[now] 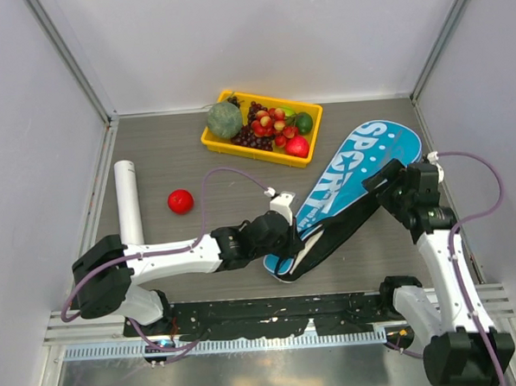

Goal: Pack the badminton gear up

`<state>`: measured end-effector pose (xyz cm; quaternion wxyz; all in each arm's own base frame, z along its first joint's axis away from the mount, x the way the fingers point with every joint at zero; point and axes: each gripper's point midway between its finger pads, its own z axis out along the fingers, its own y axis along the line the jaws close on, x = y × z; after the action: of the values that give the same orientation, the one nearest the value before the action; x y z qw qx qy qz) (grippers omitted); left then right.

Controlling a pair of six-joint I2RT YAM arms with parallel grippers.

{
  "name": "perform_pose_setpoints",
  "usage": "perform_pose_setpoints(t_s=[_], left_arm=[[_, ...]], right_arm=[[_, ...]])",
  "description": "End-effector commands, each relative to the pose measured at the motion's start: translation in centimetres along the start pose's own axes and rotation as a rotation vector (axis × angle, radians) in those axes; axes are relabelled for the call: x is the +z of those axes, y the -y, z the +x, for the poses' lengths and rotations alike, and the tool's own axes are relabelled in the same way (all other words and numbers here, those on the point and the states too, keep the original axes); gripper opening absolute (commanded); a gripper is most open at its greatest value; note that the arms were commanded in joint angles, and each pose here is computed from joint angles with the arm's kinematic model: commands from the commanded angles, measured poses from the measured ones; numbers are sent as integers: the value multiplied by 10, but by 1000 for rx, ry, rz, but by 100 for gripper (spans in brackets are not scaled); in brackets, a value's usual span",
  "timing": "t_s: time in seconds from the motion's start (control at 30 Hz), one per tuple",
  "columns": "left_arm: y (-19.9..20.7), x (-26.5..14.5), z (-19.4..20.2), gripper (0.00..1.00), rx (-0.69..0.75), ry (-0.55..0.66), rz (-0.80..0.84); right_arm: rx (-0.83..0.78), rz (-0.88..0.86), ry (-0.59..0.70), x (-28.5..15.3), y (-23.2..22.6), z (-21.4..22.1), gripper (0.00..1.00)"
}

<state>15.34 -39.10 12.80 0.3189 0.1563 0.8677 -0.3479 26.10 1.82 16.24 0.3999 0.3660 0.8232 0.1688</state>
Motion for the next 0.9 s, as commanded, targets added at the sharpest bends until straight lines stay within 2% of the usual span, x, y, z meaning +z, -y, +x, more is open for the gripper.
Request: perform_pose_setpoints(t_s=[0.0, 0.1, 0.17, 0.33, 0.43, 0.7, 0.83, 0.87], left_arm=[[18, -4, -22, 0, -17, 43, 43], [16, -4, -20, 0, -12, 38, 37], [17, -6, -20, 0, -11, 37, 46], [19, -4, -10, 0, -11, 5, 73], [13, -1, 2, 0, 2, -27, 63], [3, 10, 21, 0, 29, -65, 56], [-1, 14, 31, 0, 25, -87, 62], [-2, 15, 34, 0, 24, -94, 65]], right_arm=[[-107, 6, 68, 22, -4, -35, 97], [-82, -3, 67, 33, 6, -43, 99], [-76, -15, 67, 41, 14, -50, 96], [-68, -72, 83, 64, 30, -67, 95], [-41, -71, 32, 84, 42, -65, 95], [16, -62, 3, 118, 63, -63, 96], [35, -83, -45, 133, 68, -52, 100], [42, -86, -51, 135, 69, -49, 97]])
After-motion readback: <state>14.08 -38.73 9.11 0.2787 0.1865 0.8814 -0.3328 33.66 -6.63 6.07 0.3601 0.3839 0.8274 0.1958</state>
